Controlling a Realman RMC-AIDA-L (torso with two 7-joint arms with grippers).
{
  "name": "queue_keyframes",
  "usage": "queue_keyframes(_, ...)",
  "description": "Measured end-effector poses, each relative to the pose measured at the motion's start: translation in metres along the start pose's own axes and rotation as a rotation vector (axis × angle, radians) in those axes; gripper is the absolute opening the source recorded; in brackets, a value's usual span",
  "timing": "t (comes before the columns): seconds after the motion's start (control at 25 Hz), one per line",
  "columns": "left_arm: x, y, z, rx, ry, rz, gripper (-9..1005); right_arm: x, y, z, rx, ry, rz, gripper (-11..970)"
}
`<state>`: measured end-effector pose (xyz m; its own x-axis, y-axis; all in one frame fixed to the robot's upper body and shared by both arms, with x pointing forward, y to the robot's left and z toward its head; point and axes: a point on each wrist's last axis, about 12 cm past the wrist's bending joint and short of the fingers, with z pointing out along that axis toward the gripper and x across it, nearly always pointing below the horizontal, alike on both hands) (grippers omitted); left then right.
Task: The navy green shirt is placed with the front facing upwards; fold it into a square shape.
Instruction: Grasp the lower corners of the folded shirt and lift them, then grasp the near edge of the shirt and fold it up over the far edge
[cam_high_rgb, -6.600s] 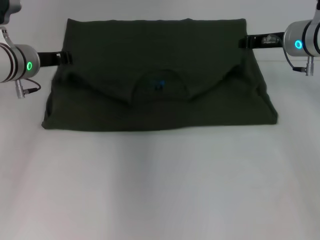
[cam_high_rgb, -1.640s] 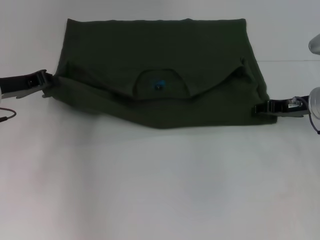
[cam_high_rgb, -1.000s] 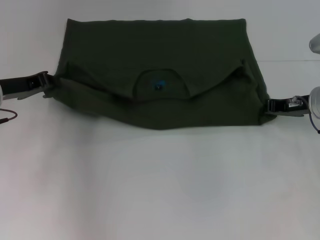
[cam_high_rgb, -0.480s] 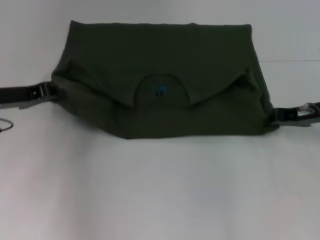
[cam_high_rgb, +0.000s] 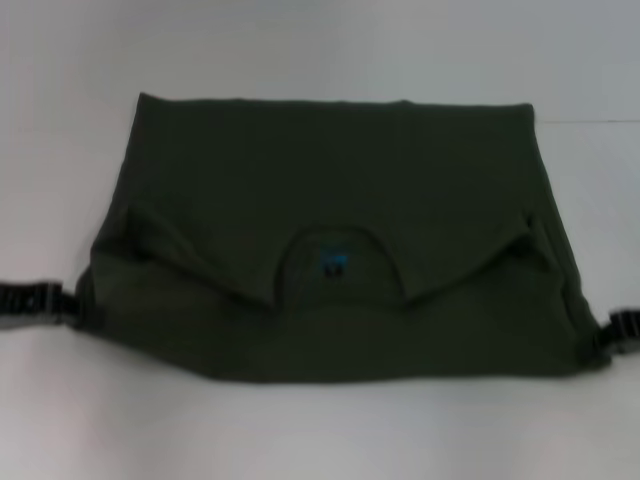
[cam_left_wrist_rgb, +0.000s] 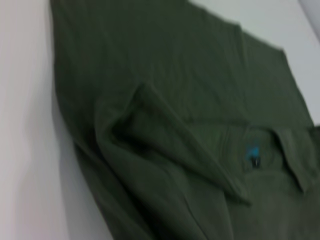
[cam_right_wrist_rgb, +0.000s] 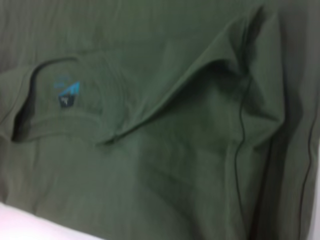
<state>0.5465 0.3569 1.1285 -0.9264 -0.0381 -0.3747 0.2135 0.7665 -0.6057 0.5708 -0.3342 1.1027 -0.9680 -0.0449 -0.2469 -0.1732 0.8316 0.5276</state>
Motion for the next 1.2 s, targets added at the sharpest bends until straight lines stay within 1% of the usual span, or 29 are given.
queue_keyframes(0.04,0.001,0.0,-0.001,0.001,0.01,0.002,14,0.004,-0.001,-0.001,0.001,0.027,-0.003,30)
queue_keyframes(0.2,0.016,-0.002,-0.01,-0.001,0.13,0.018,14,0.018,-0.005,-0.002,0.007,0.118,-0.011,32)
queue_keyframes(0.36,0.027,-0.002,-0.015,-0.011,0.205,0.017,14,0.026,-0.007,-0.004,-0.005,0.152,-0.008,34)
queue_keyframes(0.52,0.036,-0.002,-0.016,0.002,0.243,0.021,13,0.032,-0.008,-0.006,-0.02,0.173,-0.002,36)
queue_keyframes(0.68,0.035,-0.002,-0.016,0.003,0.235,0.031,12,0.034,-0.009,-0.007,-0.035,0.17,0.004,38)
queue_keyframes(0.8,0.024,-0.005,-0.014,0.002,0.195,0.05,12,0.024,-0.007,-0.012,-0.071,0.091,0.008,39)
queue_keyframes(0.88,0.012,-0.007,-0.013,-0.004,0.161,0.064,12,0.012,-0.003,-0.016,-0.1,0.013,0.003,40)
queue_keyframes(0.96,-0.003,-0.01,-0.011,-0.016,0.128,0.067,13,-0.004,0.0,-0.02,-0.105,-0.074,-0.002,41)
queue_keyframes(1.08,-0.03,-0.014,-0.003,-0.055,0.091,0.07,13,-0.029,0.002,-0.023,-0.063,-0.209,0.017,43)
queue_keyframes(1.2,-0.058,-0.021,0.006,-0.121,0.042,0.074,13,-0.051,0.005,-0.016,-0.01,-0.313,0.039,44)
